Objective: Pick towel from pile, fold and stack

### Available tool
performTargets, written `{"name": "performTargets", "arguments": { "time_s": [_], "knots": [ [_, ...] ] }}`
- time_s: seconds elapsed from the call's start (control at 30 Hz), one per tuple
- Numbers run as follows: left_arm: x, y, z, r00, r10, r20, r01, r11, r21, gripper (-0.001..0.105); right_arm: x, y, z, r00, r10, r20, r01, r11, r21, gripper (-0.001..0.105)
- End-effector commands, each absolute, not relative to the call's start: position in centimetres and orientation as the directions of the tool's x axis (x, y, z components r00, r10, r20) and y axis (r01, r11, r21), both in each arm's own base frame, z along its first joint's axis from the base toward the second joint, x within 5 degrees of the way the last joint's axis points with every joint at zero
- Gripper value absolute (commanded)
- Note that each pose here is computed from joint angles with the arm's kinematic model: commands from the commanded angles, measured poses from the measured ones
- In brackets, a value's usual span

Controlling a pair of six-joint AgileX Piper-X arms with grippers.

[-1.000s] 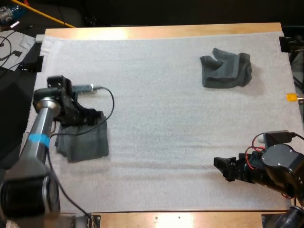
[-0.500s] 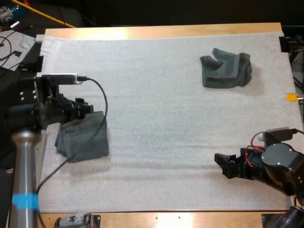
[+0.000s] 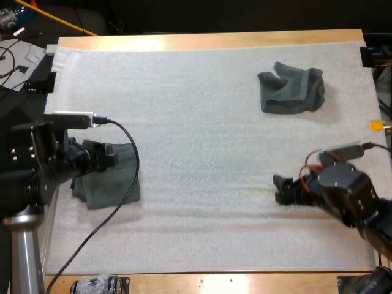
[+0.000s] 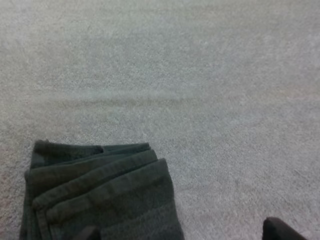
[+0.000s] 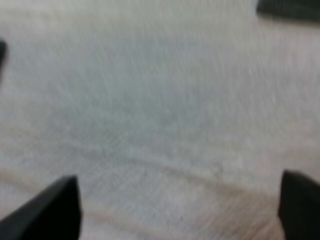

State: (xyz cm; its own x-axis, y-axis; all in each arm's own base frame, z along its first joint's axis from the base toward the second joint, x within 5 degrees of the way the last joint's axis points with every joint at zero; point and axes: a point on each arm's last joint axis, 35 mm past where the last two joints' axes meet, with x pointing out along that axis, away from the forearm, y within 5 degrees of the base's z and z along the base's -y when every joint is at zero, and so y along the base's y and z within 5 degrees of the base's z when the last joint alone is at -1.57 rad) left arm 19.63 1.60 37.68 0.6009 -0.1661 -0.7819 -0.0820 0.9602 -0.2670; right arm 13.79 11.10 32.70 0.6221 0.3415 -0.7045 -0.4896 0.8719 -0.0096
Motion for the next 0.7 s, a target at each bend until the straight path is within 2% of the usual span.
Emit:
{"name": "performTargets", "arguments": {
  "time_s": [0.0, 0.23, 0.43, 0.5, 0.67],
  "knots": [
    [18.3, 1.2, 38.5, 0.616, -0.181, -0.767, -0.066, 0.958, -0.279, 0.061, 15.8, 10.1, 32.5, 0.637, 0.303, -0.709, -0.452, 0.892, -0.025, 0.077],
    [16.7, 0.5, 39.4, 0.638, -0.192, -0.746, -0.029, 0.962, -0.273, 0.061, 18.1, 6.3, 31.9, 0.626, 0.241, -0.742, -0.35, 0.937, 0.008, 0.077],
    [15.9, 0.1, 39.7, 0.645, -0.204, -0.737, 0.003, 0.964, -0.264, 0.061, 18.1, 2.3, 31.9, 0.625, 0.15, -0.766, -0.225, 0.974, 0.007, 0.077],
    [16.0, 0.2, 39.6, 0.642, -0.202, -0.74, -0.003, 0.964, -0.267, 0.062, 18.2, 3.0, 31.7, 0.624, 0.156, -0.765, -0.241, 0.971, 0.002, 0.077],
    [15.5, 0.2, 39.8, 0.65, -0.206, -0.732, 0.005, 0.964, -0.267, 0.062, 17.3, 1.0, 32.1, 0.639, 0.092, -0.764, -0.165, 0.986, -0.019, 0.077]
  ]
}}
